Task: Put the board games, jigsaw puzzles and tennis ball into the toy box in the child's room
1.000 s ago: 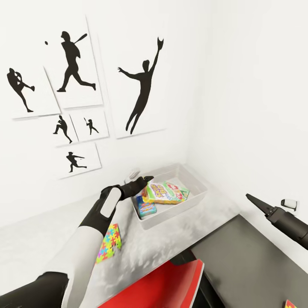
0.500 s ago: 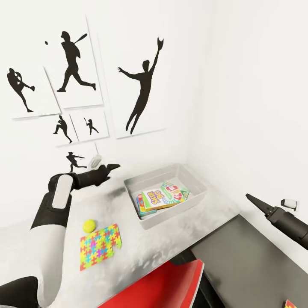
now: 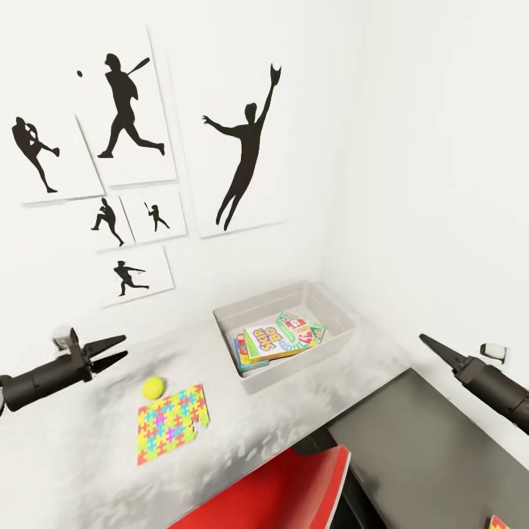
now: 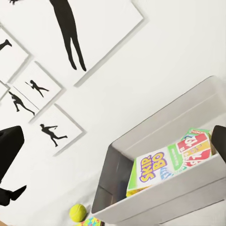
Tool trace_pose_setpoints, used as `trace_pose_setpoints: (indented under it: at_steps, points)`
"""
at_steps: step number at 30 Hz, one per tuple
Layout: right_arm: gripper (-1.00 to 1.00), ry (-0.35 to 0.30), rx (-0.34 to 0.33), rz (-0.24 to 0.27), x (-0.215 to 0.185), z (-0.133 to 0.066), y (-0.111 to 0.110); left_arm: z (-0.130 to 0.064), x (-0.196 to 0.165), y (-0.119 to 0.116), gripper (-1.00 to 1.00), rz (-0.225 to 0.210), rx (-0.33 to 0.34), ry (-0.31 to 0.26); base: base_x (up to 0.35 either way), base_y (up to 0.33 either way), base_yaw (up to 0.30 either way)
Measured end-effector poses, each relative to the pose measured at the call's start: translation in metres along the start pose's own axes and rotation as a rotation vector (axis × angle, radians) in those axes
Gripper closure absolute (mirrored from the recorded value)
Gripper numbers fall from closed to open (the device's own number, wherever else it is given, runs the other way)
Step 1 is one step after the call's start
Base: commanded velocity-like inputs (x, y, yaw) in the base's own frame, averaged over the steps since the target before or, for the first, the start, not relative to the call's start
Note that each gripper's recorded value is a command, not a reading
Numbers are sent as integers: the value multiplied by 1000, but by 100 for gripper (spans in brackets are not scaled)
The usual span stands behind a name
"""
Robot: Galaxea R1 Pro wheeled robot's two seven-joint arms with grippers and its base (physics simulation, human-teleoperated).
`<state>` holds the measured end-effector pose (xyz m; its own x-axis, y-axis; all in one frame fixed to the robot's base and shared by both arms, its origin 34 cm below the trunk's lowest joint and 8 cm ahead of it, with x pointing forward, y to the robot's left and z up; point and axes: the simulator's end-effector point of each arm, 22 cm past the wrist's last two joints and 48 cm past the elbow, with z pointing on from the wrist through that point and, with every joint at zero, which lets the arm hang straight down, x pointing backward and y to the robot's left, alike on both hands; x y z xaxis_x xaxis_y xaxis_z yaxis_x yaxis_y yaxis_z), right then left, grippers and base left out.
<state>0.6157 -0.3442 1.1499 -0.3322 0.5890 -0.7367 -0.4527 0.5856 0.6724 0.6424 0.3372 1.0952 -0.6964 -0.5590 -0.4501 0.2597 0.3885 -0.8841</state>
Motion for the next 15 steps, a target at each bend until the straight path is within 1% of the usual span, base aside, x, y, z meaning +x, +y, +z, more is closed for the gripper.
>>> trace_pose_setpoints:
  at_steps: [3, 6, 11, 13, 15]
  points:
    - [-100, -11, 0, 0, 3, 3, 0, -7, 4, -7, -100, 9, 29, 9, 0, 0, 0]
    - [-100, -14, 1, 2, 4, 4, 0, -8, 3, -9, -100, 13, 35, 9, 0, 0, 0]
    - [-100, -14, 2, 4, 5, 5, 0, -17, -8, -11, -100, 20, 38, -25, -4, 0, 0]
    - [-100, -13, 1, 4, 5, 6, 0, -18, -10, -11, -100, 20, 38, -31, -117, 0, 0]
    - [-100, -13, 2, 3, 5, 6, 0, -18, -10, -11, -100, 19, 38, -31, -250, 0, 0]
